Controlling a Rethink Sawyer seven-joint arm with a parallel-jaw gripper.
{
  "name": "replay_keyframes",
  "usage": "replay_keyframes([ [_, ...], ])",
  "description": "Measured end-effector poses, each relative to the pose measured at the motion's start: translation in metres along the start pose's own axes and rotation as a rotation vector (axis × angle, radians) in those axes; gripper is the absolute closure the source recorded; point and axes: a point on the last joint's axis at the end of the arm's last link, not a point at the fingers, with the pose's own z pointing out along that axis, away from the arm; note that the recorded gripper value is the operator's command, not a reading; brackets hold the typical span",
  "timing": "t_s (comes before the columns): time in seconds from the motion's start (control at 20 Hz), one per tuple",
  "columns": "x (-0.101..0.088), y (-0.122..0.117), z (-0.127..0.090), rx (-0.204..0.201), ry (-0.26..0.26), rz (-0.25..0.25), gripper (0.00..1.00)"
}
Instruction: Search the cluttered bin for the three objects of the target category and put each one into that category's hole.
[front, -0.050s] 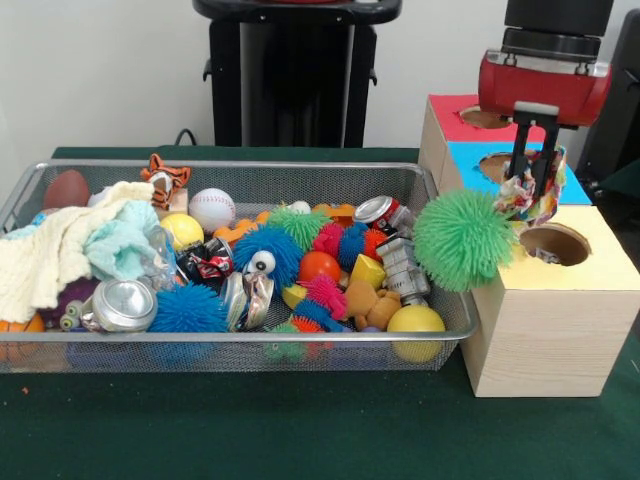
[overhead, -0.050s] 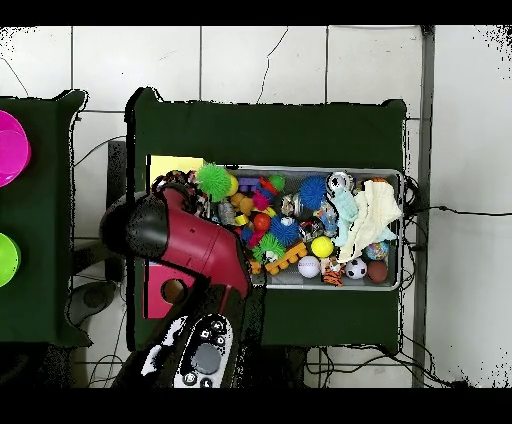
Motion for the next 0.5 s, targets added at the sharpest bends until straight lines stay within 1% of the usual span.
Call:
replay_keyframes([
  [0.15,0.0,0.0,0.006,0.0,-0.007,0.009,1.0],
  [0.3,-0.004,0.0,0.015,-0.006,-0.033,0.017,1.0],
  [0.5,-0.013,-0.004,0.03,-0.015,-0.082,0.037,1.0],
])
